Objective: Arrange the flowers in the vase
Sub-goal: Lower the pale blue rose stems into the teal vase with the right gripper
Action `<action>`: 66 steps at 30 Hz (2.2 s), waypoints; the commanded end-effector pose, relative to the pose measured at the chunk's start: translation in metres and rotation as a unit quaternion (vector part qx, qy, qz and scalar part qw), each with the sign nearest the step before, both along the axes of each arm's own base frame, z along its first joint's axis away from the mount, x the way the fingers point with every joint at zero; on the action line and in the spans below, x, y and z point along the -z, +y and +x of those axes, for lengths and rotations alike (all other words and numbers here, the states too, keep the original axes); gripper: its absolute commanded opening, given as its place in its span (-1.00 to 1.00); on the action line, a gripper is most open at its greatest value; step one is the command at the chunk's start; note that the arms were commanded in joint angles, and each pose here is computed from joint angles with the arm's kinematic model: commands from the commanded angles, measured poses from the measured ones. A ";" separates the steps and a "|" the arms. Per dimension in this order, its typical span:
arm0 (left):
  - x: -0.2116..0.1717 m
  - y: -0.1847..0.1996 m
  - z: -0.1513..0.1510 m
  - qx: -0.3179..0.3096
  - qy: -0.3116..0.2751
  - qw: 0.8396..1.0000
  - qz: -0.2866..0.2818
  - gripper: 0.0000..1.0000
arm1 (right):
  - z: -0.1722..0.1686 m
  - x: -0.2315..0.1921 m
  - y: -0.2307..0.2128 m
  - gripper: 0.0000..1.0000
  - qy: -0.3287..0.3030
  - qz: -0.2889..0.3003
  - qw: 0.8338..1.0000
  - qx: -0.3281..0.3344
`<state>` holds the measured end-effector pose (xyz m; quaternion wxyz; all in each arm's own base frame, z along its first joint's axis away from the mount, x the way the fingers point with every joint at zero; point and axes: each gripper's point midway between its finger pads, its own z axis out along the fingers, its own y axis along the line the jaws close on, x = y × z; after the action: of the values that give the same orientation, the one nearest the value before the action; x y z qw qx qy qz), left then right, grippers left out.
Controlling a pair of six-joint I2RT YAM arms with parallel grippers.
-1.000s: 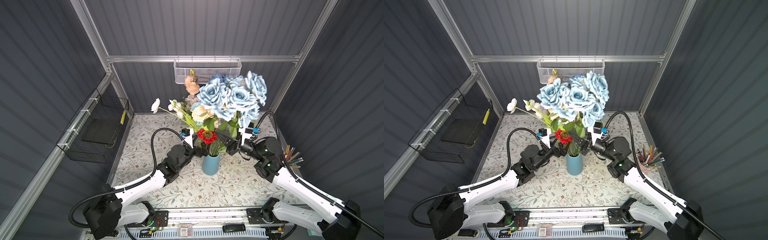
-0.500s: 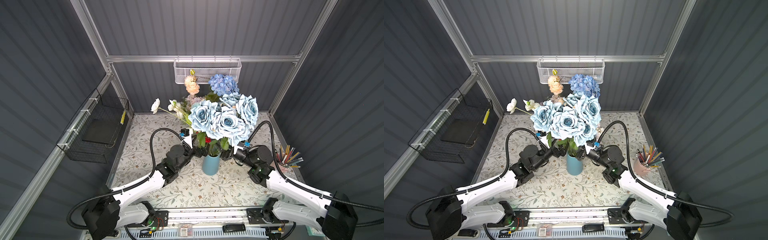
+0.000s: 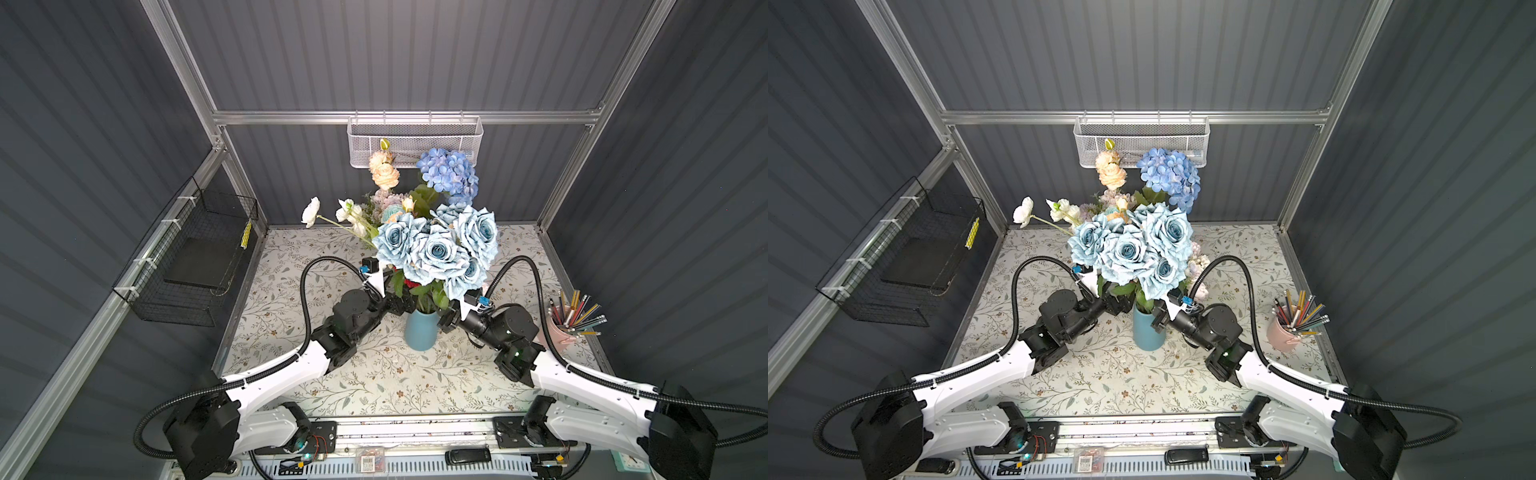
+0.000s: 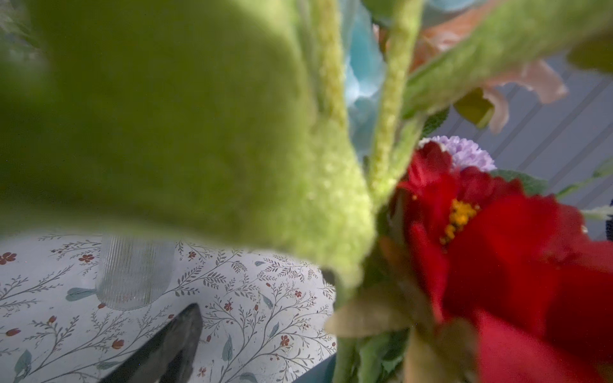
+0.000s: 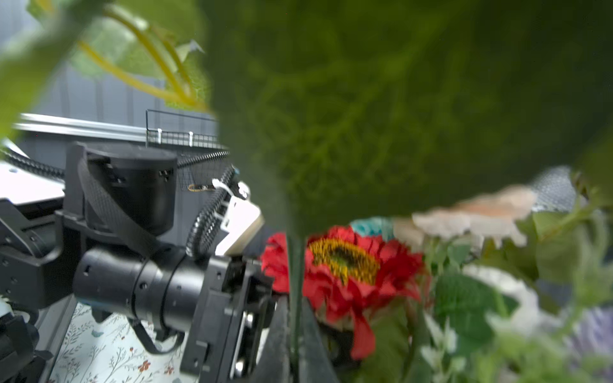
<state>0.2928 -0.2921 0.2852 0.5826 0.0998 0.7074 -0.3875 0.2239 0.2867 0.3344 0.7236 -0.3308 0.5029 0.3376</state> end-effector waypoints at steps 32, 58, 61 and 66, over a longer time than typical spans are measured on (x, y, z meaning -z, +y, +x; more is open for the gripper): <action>-0.021 0.005 0.002 -0.009 -0.025 1.000 -0.010 0.98 | -0.011 -0.008 -0.020 -0.39 0.012 0.045 0.999 0.017; -0.024 0.004 0.006 -0.016 -0.025 1.000 -0.001 0.99 | -0.017 0.038 -0.023 -0.90 0.030 0.017 0.999 0.013; -0.026 0.003 0.005 -0.014 -0.027 1.000 -0.002 0.98 | -0.011 0.047 -0.020 -0.90 0.032 0.008 0.999 0.020; -0.028 0.005 0.004 -0.014 -0.028 1.000 -0.004 0.98 | -0.003 0.068 -0.017 -0.90 0.049 -0.004 0.998 0.032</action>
<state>0.2946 -0.2920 0.2893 0.5876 0.1052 0.7077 -0.3778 0.2213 0.2698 0.2748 0.7089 -0.3021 0.5464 0.3280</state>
